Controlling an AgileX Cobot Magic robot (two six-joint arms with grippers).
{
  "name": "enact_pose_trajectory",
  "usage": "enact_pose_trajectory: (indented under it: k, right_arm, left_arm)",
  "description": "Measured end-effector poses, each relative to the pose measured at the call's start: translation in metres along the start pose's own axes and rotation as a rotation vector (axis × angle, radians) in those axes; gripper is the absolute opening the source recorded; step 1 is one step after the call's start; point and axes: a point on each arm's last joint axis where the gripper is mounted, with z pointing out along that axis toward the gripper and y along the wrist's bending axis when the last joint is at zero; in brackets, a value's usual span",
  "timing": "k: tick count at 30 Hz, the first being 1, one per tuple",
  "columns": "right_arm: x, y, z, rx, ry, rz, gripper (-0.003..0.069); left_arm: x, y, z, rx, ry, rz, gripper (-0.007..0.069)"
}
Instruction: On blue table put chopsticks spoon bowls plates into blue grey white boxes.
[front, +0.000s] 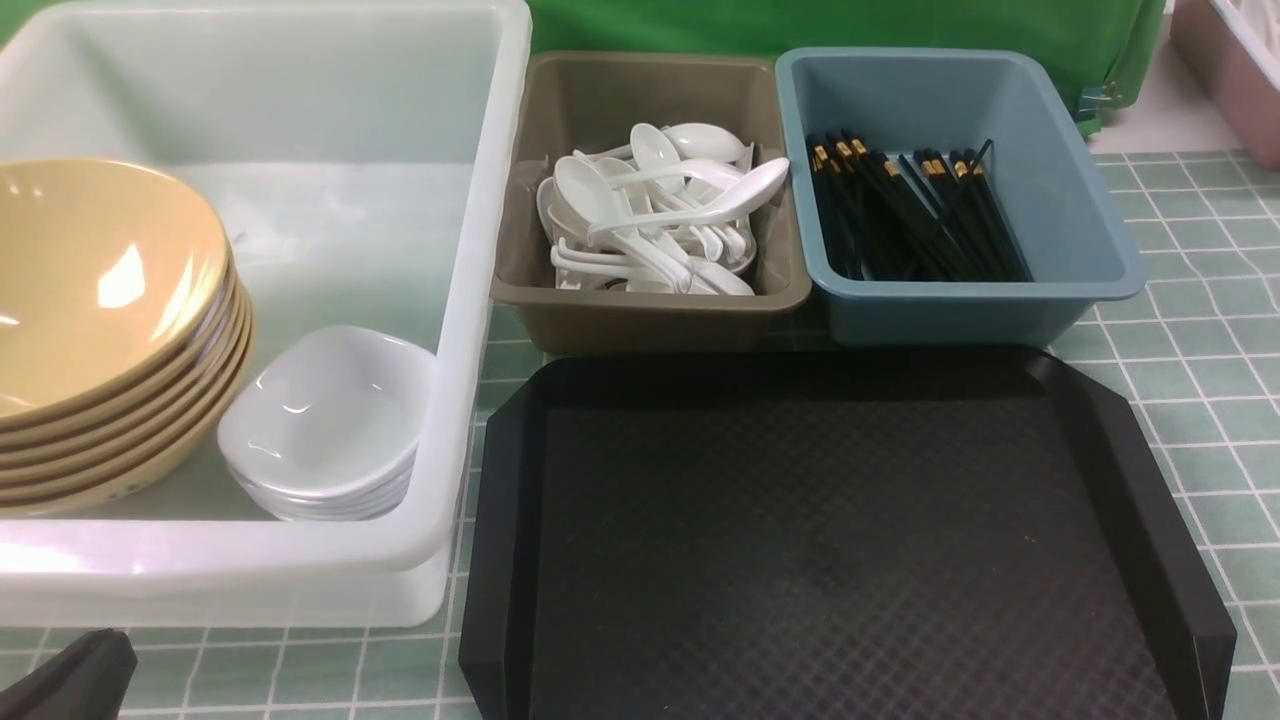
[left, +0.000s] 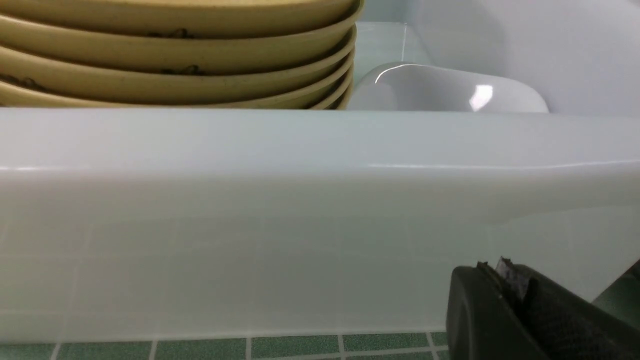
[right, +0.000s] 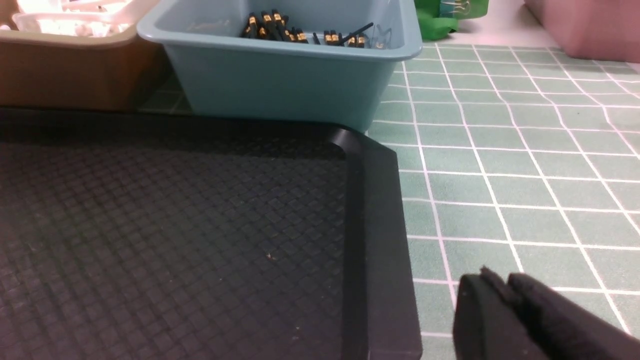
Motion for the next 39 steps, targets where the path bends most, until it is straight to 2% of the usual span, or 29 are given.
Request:
enact_pose_trajectory:
  k: [39]
  right_arm:
    - [0.0000, 0.0000, 0.0000, 0.000, 0.000, 0.000, 0.0137]
  left_arm:
    - [0.0000, 0.0001, 0.0000, -0.001, 0.000, 0.003, 0.0005]
